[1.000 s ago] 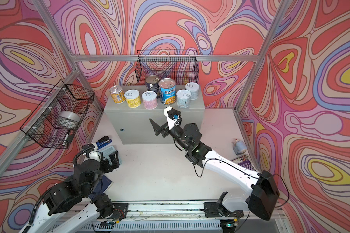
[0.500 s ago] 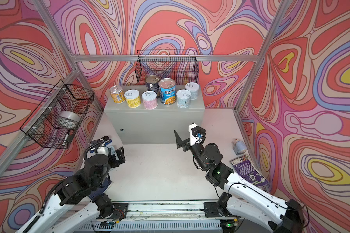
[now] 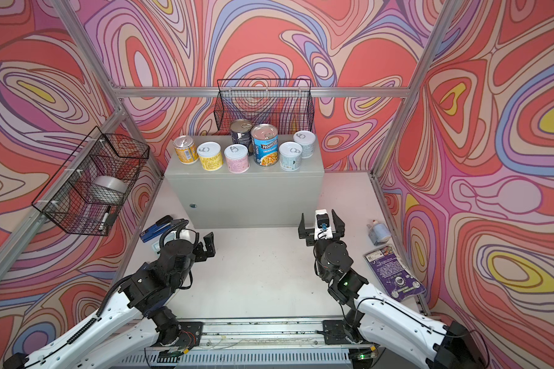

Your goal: Place and organize the canned foods onto the counter

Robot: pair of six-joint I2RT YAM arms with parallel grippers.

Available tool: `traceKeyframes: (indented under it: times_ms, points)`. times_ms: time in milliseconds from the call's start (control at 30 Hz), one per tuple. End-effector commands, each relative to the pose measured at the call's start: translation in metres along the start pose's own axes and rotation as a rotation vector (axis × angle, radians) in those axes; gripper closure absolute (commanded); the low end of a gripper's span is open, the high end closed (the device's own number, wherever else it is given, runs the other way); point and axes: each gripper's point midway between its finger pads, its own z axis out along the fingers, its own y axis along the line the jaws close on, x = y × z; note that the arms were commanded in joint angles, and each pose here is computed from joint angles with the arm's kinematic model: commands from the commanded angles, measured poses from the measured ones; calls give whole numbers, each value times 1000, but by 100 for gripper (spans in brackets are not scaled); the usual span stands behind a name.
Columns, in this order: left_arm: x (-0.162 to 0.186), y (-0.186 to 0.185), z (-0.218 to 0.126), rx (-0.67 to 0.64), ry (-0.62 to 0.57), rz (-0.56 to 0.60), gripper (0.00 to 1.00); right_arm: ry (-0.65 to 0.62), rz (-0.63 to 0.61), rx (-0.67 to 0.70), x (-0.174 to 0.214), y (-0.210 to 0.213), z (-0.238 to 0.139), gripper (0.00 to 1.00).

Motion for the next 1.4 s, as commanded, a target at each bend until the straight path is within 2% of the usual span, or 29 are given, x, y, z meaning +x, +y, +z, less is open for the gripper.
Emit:
traceKeyframes:
  times_ms: [0, 133, 233, 333, 500, 567, 800, 967, 1067, 1167, 1233, 1367]
  points:
    - [-8, -4, 7, -1, -65, 8, 0, 8, 0, 86, 13, -17, 13, 1]
    - [-2, 1, 17, -48, -88, 18, 3, 99, 9, 155, 59, -40, 37, 2]
    - [5, 26, 20, -167, -140, -56, 0, 171, 27, 204, 93, -59, 47, 1]
    - [4, 52, 15, -275, -221, -127, 0, 190, 6, 239, 110, -73, 50, 2]
    - [-8, 73, 11, -361, -292, -103, 0, 195, 108, 321, 136, -107, 57, 2]
    - [-12, 80, 13, -406, -313, -96, 0, 203, 98, 338, 145, -111, 65, 2]
    - [-25, 78, 40, -508, -415, 112, 0, 228, 58, 335, 173, -106, 84, 2]
    - [-25, 104, 54, -676, -475, 133, 0, 259, 65, 315, 182, -103, 91, 1]
    - [-26, 108, 71, -771, -436, 183, 0, 270, 66, 312, 184, -103, 94, 1]
    - [-30, 95, 85, -734, -412, 277, 0, 283, 68, 308, 186, -104, 95, 2]
    - [-29, 96, 79, -734, -429, 267, 0, 283, 68, 308, 186, -104, 95, 1]
    - [-8, 97, 84, -652, -373, 317, 0, 284, 68, 306, 186, -104, 95, 2]
